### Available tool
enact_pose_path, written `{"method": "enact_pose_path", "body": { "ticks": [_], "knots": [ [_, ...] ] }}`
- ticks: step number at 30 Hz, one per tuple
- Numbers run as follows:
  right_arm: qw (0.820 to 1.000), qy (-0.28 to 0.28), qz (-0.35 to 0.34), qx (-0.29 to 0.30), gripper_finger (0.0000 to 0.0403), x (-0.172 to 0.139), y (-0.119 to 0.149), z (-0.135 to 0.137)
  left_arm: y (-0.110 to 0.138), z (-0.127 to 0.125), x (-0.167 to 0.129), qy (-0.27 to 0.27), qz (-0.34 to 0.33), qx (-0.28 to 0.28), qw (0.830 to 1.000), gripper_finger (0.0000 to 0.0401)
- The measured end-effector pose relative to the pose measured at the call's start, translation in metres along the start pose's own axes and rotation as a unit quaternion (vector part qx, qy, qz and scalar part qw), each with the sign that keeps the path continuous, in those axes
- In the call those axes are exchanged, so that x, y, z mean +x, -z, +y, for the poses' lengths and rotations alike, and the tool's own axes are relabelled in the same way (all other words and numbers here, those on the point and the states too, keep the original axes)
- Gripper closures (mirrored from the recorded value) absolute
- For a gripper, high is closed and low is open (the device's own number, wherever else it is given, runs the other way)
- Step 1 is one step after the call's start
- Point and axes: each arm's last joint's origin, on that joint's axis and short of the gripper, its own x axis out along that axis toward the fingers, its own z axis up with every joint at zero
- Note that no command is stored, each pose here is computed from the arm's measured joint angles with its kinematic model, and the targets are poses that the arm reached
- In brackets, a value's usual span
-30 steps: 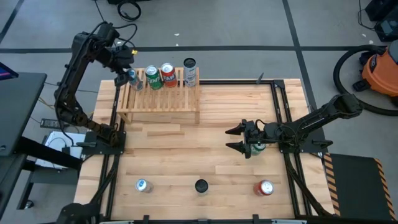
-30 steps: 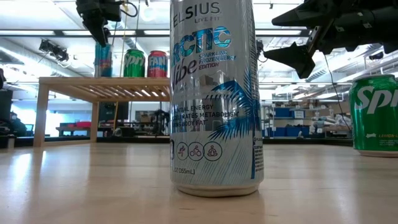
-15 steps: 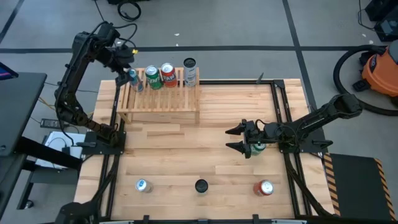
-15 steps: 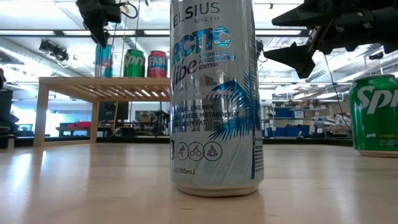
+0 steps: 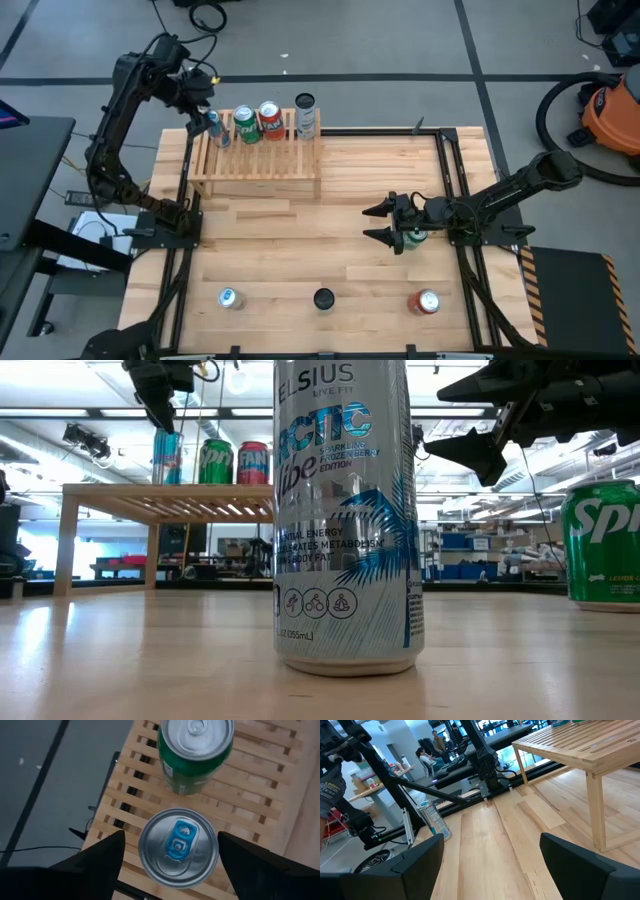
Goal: Place canned beverage on shelf
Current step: Put the top blue soda can on the shelf, then put the white-blue soda can on the shelf
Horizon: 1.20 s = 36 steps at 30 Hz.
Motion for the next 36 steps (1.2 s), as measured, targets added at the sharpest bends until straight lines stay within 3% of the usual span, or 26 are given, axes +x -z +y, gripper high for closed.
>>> {"method": "enact_pose_path", "body": {
  "ticks": [7,15,22,25,31,36],
  "knots": [
    [1.0,0.0,0.0,0.0,0.0064,0.0,0.0,0.0,0.001,-0.006,-0.012,-0.025,-0.028,-0.035,0.999,0.0083],
    [1.0,0.0,0.0,0.0,0.0064,0.0,0.0,0.0,0.001,-0.018,-0.04,-0.086,-0.103,-0.032,0.99,0.0083],
    [1.0,0.0,0.0,0.0,0.0064,0.0,0.0,0.0,0.0,-0.033,-0.055,-0.09,-0.154,-0.102,0.979,0.0083],
    [1.0,0.0,0.0,0.0,0.0064,0.0,0.0,0.0,0.0,-0.043,-0.061,-0.056,-0.182,-0.097,0.977,0.0083],
    [1.0,0.0,0.0,0.0,0.0064,0.0,0.0,0.0,-0.003,-0.064,-0.067,0.067,-0.238,-0.075,0.966,0.0083],
    [1.0,0.0,0.0,0.0,0.0064,0.0,0.0,0.0,-0.005,-0.08,-0.07,0.103,-0.238,-0.041,0.965,0.0083]
  ]
}}
